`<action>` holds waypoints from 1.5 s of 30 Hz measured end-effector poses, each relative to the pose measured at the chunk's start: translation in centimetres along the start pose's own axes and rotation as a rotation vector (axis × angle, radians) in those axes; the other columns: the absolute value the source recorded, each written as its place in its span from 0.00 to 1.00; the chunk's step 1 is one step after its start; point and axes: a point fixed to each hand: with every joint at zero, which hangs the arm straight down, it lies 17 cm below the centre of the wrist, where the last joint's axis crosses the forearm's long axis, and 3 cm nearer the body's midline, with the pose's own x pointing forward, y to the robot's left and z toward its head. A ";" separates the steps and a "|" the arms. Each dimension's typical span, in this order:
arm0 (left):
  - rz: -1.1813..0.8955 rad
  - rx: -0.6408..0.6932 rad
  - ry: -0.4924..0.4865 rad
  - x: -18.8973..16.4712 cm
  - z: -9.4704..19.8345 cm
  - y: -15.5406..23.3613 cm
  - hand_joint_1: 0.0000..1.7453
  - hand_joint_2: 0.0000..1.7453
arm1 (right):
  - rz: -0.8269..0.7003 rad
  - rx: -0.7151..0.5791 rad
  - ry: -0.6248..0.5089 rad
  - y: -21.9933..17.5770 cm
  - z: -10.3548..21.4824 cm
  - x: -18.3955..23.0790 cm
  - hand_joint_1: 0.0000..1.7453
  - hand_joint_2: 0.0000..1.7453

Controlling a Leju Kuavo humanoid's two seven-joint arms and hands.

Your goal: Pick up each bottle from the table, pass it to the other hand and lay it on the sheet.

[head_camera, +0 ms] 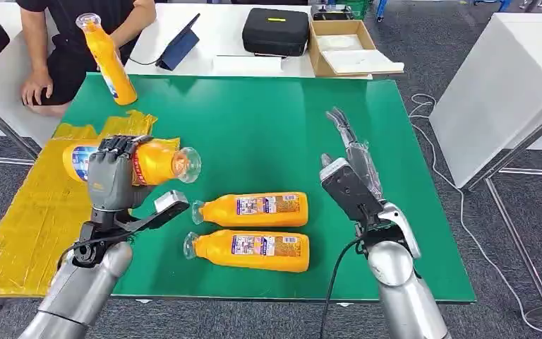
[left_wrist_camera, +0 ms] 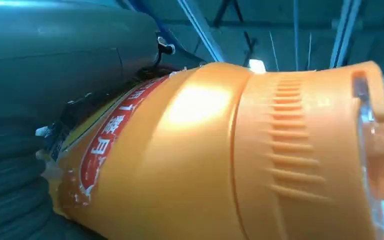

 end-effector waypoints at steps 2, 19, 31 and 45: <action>-0.063 -0.064 0.002 -1.3 0.9 -2.0 1.00 1.00 | -0.003 0.006 -0.006 0.2 0.0 0.1 0.00 0.00; -0.248 -0.368 0.136 -10.0 8.7 -9.2 0.00 1.00 | 0.035 0.080 -0.021 2.4 1.1 -0.5 0.00 0.00; -0.189 -0.402 0.160 -10.1 6.0 -10.6 0.00 0.00 | 0.176 0.139 0.071 3.7 3.2 -4.2 0.00 0.00; 0.405 -0.204 0.350 -8.7 3.2 -7.6 0.00 0.00 | 0.272 0.212 0.096 5.2 6.7 -5.4 0.00 1.00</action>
